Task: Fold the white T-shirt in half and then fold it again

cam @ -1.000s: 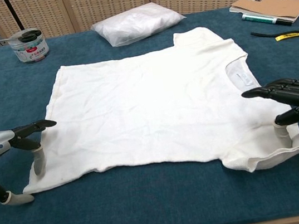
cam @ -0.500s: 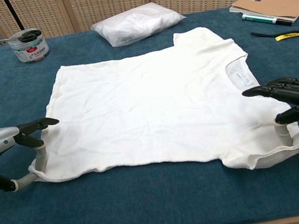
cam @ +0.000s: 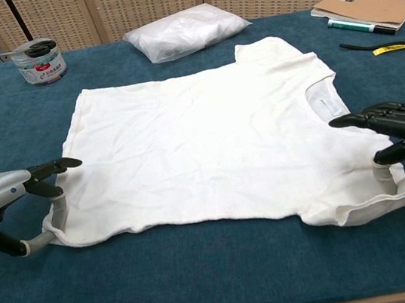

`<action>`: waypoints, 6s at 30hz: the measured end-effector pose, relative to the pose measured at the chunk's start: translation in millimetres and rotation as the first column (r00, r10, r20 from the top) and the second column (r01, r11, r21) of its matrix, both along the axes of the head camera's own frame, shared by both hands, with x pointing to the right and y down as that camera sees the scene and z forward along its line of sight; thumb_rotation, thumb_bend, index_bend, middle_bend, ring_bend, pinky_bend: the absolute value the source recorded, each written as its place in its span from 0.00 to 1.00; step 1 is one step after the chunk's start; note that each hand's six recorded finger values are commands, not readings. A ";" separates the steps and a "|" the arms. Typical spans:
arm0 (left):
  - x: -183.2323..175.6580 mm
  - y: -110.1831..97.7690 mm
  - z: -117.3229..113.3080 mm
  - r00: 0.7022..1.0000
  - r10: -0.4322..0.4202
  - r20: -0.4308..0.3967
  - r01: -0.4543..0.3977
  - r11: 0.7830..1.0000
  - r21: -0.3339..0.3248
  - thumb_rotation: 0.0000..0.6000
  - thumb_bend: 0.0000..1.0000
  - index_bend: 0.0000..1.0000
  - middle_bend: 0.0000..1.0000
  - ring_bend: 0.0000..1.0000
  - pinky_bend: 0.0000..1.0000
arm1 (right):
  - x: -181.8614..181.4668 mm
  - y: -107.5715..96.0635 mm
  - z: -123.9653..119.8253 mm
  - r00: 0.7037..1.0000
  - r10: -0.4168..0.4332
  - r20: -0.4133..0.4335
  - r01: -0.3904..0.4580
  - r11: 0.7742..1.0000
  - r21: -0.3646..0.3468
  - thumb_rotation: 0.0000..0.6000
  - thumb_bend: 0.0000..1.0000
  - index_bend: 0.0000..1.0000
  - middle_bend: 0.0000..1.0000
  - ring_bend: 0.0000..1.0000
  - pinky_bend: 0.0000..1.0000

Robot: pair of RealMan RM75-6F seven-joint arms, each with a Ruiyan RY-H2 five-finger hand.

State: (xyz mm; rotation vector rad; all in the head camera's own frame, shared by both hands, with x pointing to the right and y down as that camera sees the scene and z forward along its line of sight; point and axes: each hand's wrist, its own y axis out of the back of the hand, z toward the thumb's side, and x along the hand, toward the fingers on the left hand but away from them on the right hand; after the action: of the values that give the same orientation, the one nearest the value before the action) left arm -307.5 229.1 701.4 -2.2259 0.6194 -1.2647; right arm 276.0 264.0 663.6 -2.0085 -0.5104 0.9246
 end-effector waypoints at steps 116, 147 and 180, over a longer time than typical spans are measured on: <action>-12.9 -185.8 23.0 0.920 -0.222 0.322 0.231 0.973 0.010 1.00 0.82 0.75 0.00 0.00 0.00 | -40.1 -233.0 48.3 0.942 0.336 -0.002 -0.332 0.928 -0.172 1.00 0.62 0.68 0.14 0.00 0.02; -15.7 -208.3 6.3 0.919 -0.280 0.277 0.263 0.960 0.095 1.00 0.40 0.00 0.00 0.00 0.00 | -44.6 -276.1 61.6 0.913 0.405 -0.041 -0.407 0.906 -0.116 1.00 0.62 0.68 0.15 0.00 0.02; -59.9 -215.8 -33.6 0.910 -0.307 0.279 0.272 0.949 0.158 1.00 0.42 0.00 0.00 0.00 0.00 | -69.9 -318.6 98.2 0.805 0.555 -0.210 -0.580 0.811 -0.076 1.00 0.41 0.56 0.11 0.00 0.02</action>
State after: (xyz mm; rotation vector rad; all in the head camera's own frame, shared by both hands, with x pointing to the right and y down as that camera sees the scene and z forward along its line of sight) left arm -367.4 13.3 667.8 -1.8419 0.9005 -1.6314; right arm 206.1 -54.6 761.8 -1.8895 -1.0071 1.5274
